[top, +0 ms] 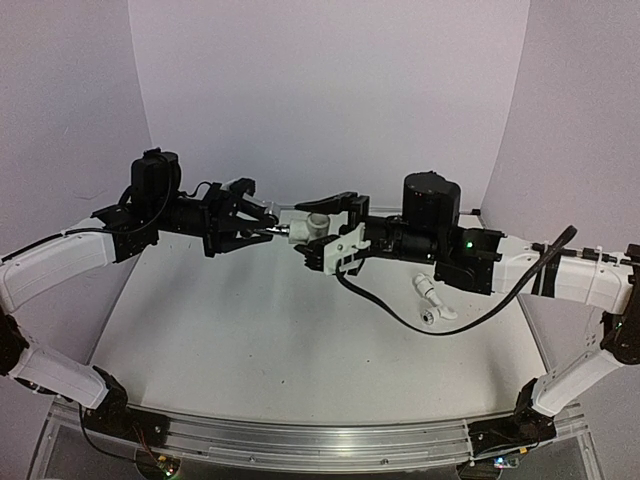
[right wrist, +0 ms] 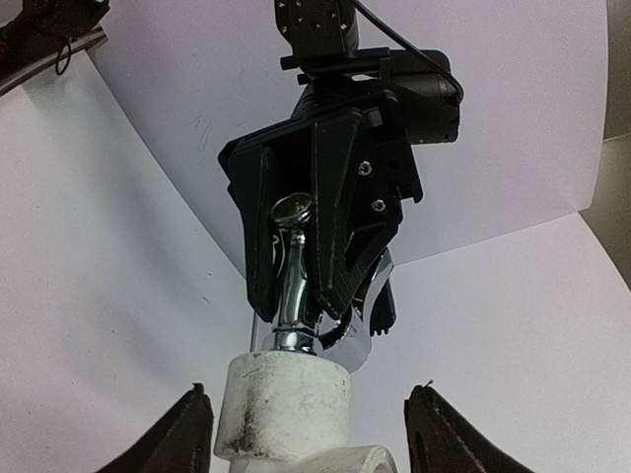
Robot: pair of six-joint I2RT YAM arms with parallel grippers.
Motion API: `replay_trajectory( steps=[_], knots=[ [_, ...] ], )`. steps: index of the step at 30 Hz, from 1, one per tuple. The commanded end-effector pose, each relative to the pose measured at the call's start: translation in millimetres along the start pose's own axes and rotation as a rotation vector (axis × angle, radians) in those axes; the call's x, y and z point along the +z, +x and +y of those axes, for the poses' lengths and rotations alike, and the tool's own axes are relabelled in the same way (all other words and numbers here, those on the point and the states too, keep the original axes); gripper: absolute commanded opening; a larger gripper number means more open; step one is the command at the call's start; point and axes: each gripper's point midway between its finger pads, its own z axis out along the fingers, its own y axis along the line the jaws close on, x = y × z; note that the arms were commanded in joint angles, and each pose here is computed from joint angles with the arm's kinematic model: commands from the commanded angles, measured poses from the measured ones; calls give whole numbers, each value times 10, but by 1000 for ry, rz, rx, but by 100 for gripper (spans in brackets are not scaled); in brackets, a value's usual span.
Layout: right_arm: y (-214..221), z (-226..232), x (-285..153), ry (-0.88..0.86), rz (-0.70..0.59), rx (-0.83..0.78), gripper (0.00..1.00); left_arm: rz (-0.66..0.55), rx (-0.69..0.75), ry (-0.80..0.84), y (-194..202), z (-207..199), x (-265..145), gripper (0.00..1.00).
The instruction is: Install the water faucets
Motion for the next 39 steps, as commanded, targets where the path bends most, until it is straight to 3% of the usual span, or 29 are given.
replay_trajectory(
  steps=[1, 6, 10, 12, 15, 18, 25, 29, 31, 35, 39],
  knots=[
    [-95, -198, -9, 46, -21, 15, 58, 13, 177, 79, 99, -473, -72, 0],
    [-128, -281, 12, 53, -35, 128, 30, 13, 201, 82, 122, -487, -84, 0],
    [-233, -257, 40, -39, -70, 268, 6, 34, 281, 82, 157, -439, -78, 0],
    [-263, -200, 63, -86, -82, 325, 0, 53, 320, 80, 171, -384, -64, 0],
    [-309, -142, 75, -143, -98, 416, 0, 91, 443, 94, 232, -377, -58, 0],
    [-383, -82, 74, -232, -116, 553, 0, 75, 705, 117, 326, -462, -116, 0],
    [-561, -16, -99, -553, -309, 1092, 0, 34, 1488, 192, 793, -560, -319, 0],
    [-647, -113, -96, -823, -427, 1492, 0, 46, 1570, 211, 781, -566, -298, 0],
    [-645, -133, -52, -900, -420, 1649, 6, 27, 1582, 189, 712, -537, -276, 0],
    [-534, -222, -74, -883, -392, 1812, 34, -65, 1618, 79, 544, -380, -272, 0],
    [-122, -384, -147, -620, -341, 1851, 69, -244, 1509, -102, 217, -246, -340, 0]
  ],
)
